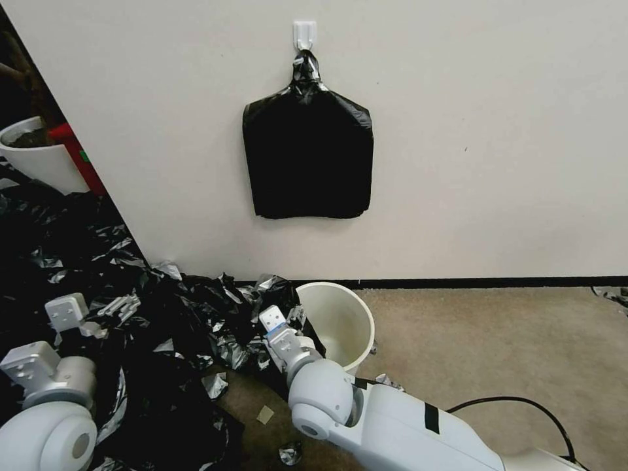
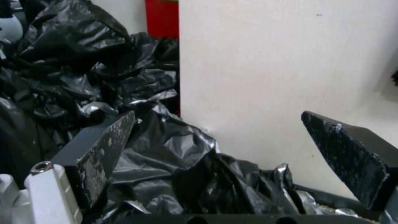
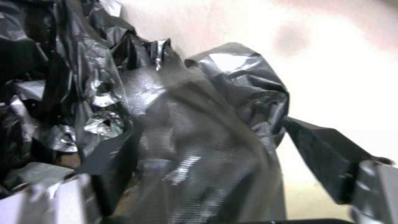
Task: Place a trash bag onto the trash bin.
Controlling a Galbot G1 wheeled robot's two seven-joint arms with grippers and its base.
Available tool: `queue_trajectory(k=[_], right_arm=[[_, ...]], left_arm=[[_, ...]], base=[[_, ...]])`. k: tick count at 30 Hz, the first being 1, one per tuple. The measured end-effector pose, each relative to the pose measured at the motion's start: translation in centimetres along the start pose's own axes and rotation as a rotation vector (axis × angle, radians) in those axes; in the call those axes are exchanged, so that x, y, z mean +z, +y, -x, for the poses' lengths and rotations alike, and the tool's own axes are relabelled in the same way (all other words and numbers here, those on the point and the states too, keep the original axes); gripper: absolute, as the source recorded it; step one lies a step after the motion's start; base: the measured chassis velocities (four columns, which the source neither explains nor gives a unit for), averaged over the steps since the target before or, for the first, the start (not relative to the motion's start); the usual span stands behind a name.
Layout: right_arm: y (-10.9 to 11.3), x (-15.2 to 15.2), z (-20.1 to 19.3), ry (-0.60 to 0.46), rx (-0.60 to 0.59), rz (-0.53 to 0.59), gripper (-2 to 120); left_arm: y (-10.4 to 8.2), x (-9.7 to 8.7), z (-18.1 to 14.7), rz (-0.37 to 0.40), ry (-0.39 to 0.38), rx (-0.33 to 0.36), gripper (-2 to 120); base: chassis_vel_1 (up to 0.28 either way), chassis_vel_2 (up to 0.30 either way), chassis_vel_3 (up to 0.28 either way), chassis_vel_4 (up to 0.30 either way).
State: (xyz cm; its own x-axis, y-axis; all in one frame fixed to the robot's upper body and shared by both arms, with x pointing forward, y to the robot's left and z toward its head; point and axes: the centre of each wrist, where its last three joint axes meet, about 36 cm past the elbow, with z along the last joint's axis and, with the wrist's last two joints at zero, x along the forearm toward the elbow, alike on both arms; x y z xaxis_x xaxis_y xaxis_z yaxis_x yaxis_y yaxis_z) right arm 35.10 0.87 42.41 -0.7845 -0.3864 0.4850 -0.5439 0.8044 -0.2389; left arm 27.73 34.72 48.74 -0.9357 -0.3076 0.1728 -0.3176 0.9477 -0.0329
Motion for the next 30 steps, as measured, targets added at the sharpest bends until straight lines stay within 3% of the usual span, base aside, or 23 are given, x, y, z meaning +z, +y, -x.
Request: queue_trajectory(k=[9,12,17,19,21,23,30], right_arm=[[-1.9,0.7,-0.8,-0.012,0.007,0.049,57],[-3.1,1.3,-0.9,0.012,0.005,0.077,42],[-4.2,2.0,-0.8,0.01,0.021,0.101,28],[-5.1,2.7,-0.8,0.01,0.035,0.12,19],[-5.3,2.9,-0.8,0.011,0.036,0.129,15],[-6.0,3.9,-1.2,0.018,0.032,0.156,2],[-6.5,5.2,-2.2,0.02,0.023,0.19,0]], left_arm=[[-1.4,1.0,-0.2,-0.014,0.027,0.043,100],[-2.6,1.9,-0.6,-0.055,0.045,0.134,100],[-4.0,3.3,-0.8,-0.126,0.068,0.233,100],[-5.1,4.5,-0.9,-0.191,0.102,0.31,100],[-5.6,5.0,-0.8,-0.207,0.113,0.33,100],[-7.2,6.9,-0.5,-0.25,0.161,0.384,100],[-10.1,9.6,2.1,-0.273,0.262,0.436,100]], base=[[0.0,0.0,0.0,0.0],[0.0,0.0,0.0,0.0],[0.0,0.0,0.0,0.0],[0.0,0.0,0.0,0.0],[0.0,0.0,0.0,0.0],[0.0,0.0,0.0,0.0],[0.0,0.0,0.0,0.0]])
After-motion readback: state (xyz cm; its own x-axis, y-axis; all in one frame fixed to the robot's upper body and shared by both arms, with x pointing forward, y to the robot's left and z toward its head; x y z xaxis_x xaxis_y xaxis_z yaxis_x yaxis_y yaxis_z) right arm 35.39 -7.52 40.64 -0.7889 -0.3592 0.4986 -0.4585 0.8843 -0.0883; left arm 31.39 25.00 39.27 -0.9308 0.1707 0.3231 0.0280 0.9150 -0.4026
